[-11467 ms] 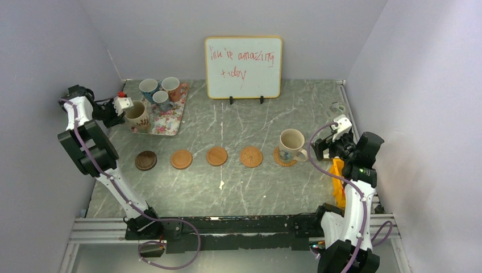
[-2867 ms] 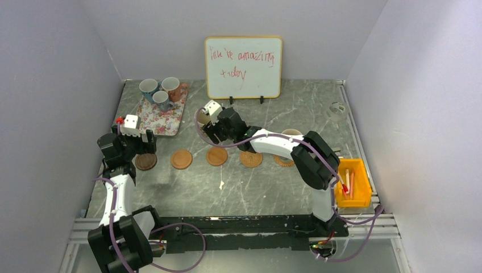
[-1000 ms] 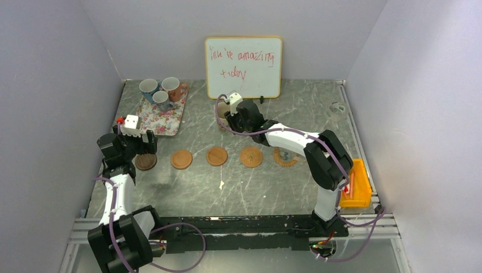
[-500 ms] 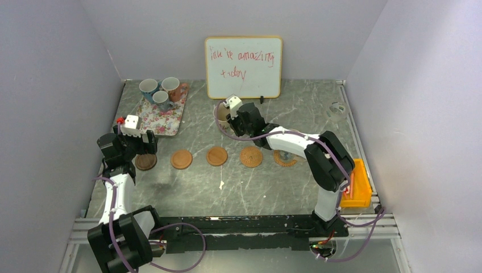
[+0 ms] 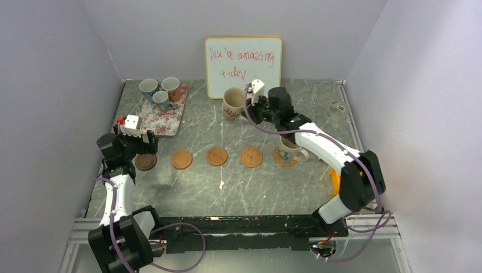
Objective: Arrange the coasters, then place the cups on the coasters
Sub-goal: Pick up the cup at the center of the board, then place the cup on the coaster.
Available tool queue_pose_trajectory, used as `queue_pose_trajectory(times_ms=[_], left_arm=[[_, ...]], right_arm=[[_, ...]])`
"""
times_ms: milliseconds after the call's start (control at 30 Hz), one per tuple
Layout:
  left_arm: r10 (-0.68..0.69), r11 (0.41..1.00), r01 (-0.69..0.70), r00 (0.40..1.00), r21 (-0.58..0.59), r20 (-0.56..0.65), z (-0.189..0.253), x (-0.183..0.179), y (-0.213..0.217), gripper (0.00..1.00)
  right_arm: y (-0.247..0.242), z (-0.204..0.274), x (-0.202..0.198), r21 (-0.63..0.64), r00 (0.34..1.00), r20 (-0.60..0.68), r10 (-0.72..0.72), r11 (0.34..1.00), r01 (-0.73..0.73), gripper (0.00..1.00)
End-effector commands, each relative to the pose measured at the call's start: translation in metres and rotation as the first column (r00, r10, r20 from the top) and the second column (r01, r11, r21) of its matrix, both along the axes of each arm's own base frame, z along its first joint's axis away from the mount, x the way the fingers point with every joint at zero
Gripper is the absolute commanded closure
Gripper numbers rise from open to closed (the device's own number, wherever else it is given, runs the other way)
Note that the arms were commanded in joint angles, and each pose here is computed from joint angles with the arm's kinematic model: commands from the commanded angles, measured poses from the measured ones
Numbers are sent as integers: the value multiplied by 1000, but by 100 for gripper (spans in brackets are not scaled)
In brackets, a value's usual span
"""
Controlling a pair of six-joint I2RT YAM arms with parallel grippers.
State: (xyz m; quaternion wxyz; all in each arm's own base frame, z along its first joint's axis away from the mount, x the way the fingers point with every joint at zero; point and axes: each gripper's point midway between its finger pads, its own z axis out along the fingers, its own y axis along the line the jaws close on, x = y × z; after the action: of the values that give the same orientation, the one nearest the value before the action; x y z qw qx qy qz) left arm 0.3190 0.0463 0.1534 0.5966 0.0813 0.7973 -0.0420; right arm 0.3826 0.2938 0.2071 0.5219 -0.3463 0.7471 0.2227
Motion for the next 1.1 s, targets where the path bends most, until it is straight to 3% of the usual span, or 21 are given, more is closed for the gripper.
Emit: queue_pose_trajectory(times_ms=[0, 200, 433, 700, 1067], left_arm=[[-40, 999, 40, 999, -5, 35, 18, 4, -5, 4], [-90, 996, 91, 995, 21, -37, 29, 3, -7, 4], [-70, 993, 74, 997, 88, -42, 9, -26, -11, 4], [-190, 978, 188, 982, 92, 10, 8, -40, -35, 4], [-172, 981, 172, 985, 95, -3, 0, -37, -31, 4]], right_arm=[[-9, 104, -20, 108, 970, 223, 96, 987, -122, 100], [-33, 108, -58, 57, 966, 212, 149, 985, -164, 100], [-60, 111, -91, 117, 944, 298, 142, 976, -184, 100], [-85, 111, -87, 192, 943, 329, 41, 975, -110, 100], [-86, 91, -79, 149, 947, 317, 51, 983, -103, 100]])
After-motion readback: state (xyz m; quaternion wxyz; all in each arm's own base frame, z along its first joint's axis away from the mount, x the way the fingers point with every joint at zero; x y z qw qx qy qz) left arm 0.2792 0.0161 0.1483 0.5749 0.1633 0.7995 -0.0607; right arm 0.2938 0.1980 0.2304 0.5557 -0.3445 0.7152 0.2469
